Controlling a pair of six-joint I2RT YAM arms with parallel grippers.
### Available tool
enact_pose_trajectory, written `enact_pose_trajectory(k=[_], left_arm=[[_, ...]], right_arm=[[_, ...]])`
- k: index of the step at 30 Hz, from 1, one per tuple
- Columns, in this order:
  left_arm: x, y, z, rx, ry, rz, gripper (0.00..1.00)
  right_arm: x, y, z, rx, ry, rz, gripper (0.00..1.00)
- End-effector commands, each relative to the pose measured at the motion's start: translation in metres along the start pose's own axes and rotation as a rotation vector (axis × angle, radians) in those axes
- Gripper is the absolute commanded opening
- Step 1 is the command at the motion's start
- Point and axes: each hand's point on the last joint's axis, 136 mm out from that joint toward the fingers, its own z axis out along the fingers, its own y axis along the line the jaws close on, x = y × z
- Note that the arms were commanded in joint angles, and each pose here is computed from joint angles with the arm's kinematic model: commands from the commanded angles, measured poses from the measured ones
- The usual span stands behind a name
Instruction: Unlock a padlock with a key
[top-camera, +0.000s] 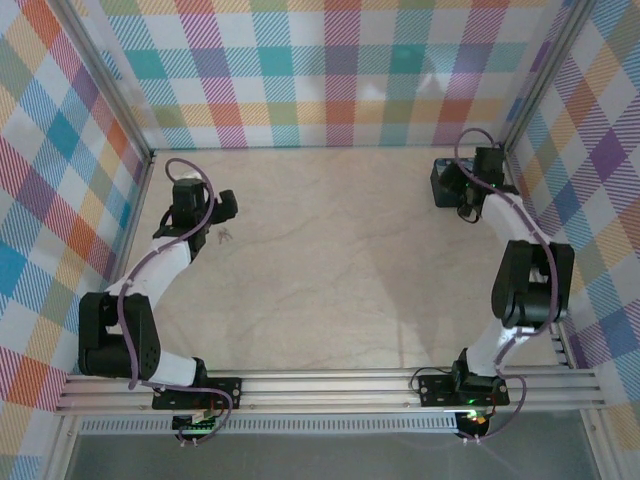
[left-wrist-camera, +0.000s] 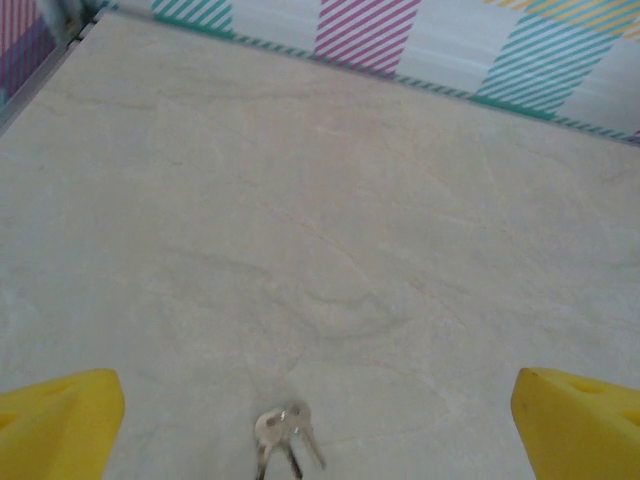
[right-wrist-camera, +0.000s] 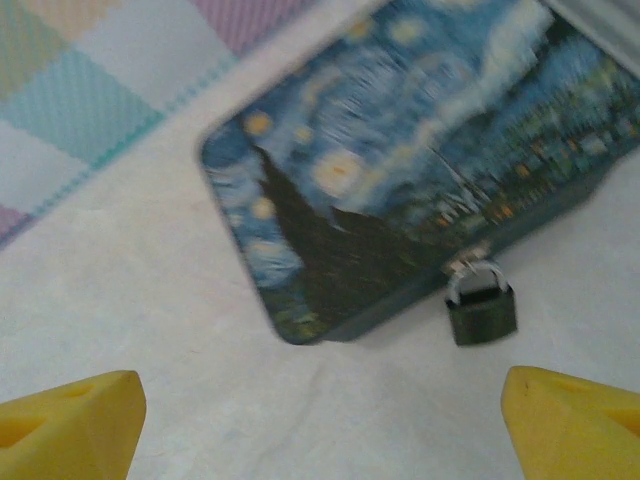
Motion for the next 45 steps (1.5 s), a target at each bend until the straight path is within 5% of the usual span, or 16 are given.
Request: enact_pose_trajectory(k=[1, 11, 25, 32, 45], left_arm=[[-0.003, -0.007, -0.025, -0.022, 0.024, -0.015, 0.99], [0.009, -0.07, -0.052, 0.108, 0.053, 0.21, 0.99], [0.003, -0.078, -0.064, 0.135, 0.059, 0.238, 0.99], [0.001, -0.073, -0.069, 0.12, 0.048, 0.234, 0.99], [0.006, -0.078, -0.072, 0.116, 0.068, 0.185, 0.98]], right_arm=[[0.016, -0.025, 0.003, 0.098, 0.144, 0.161, 0.93], [-0.032, -0.051, 0.029, 0.124, 0.173, 0.204, 0.93], [-0.011, -0.066, 0.085, 0.107, 0.308, 0.211, 0.87], [0.013, -0.041, 0.091, -0.02, 0.354, 0.179, 0.71], [0.137, 0.071, 0.042, -0.215, 0.531, 0.097, 0.68]])
